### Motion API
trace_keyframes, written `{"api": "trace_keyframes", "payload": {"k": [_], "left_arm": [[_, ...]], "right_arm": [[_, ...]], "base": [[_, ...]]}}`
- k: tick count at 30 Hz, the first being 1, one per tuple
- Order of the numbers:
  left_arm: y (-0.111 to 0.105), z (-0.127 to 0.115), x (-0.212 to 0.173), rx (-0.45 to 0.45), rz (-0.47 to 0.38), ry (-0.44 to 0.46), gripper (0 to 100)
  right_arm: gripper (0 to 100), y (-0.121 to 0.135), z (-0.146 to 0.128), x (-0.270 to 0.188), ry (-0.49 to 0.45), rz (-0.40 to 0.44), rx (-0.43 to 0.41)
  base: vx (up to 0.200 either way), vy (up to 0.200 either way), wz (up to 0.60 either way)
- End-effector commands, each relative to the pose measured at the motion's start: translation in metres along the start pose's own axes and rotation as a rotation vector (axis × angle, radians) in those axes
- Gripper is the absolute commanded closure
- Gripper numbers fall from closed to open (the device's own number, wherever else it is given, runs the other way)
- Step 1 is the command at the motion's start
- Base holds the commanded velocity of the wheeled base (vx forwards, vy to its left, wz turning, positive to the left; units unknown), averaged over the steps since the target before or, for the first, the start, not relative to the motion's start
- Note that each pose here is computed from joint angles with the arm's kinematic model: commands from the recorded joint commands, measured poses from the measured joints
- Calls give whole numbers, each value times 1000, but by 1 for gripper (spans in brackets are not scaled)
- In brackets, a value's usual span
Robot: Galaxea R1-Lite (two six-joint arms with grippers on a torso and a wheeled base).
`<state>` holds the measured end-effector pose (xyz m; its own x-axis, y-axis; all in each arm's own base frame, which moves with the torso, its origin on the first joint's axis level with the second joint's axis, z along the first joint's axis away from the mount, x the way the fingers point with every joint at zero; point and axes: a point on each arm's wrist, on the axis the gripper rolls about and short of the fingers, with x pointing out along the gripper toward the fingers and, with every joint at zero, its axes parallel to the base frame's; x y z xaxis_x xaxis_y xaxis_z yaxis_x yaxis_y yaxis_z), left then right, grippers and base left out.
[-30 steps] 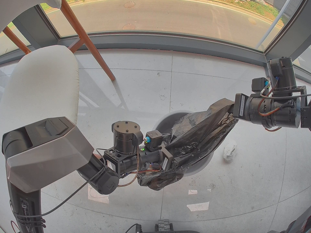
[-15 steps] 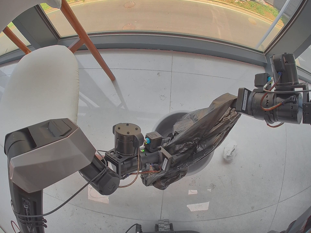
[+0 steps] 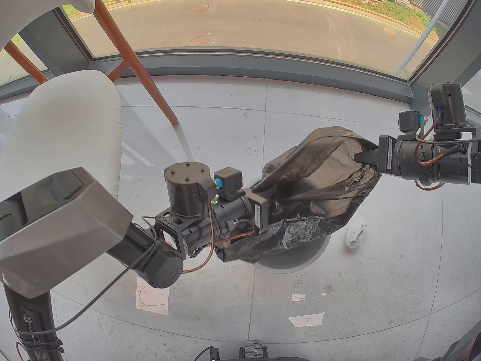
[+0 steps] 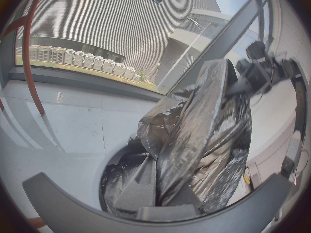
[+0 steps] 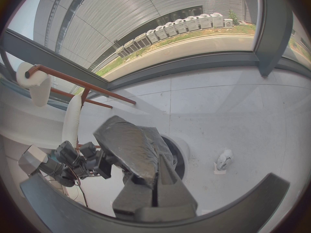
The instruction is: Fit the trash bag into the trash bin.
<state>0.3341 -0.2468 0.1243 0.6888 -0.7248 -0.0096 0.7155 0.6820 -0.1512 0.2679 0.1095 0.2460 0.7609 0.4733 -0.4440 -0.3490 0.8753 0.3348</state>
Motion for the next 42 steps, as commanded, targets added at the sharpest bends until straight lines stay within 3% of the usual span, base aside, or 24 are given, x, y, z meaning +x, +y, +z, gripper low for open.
{"api": "trace_keyframes", "payload": {"k": [1,8,13,17,21,29,33,40,41,42], "left_arm": [[-8,35,-6,-36,-13,-89,100],[-19,43,1,-89,-41,-68,100],[-23,32,3,-127,-24,54,100],[-23,13,-5,-145,6,203,100],[-25,26,-14,-153,30,272,100],[-13,24,14,-150,70,255,100],[-2,21,30,-151,85,237,100],[1,15,43,-169,99,296,100],[1,16,43,-169,98,293,100],[2,17,44,-168,99,290,100]], "right_arm": [[100,-10,3,6,14,15,1],[100,-36,-1,25,79,43,-15],[100,-49,-6,36,119,60,1],[100,-54,-12,41,155,54,12],[100,-56,-18,48,185,93,18],[100,-77,-21,88,222,66,11],[100,-86,-17,106,191,61,13],[100,-106,-13,120,169,32,29],[0,-109,-12,122,167,28,29],[0,-114,-11,125,164,20,34]], "base": [[0,0,0],[0,0,0],[0,0,0],[0,0,0],[0,0,0],[0,0,0],[0,0,0],[0,0,0],[0,0,0],[0,0,0]]}}
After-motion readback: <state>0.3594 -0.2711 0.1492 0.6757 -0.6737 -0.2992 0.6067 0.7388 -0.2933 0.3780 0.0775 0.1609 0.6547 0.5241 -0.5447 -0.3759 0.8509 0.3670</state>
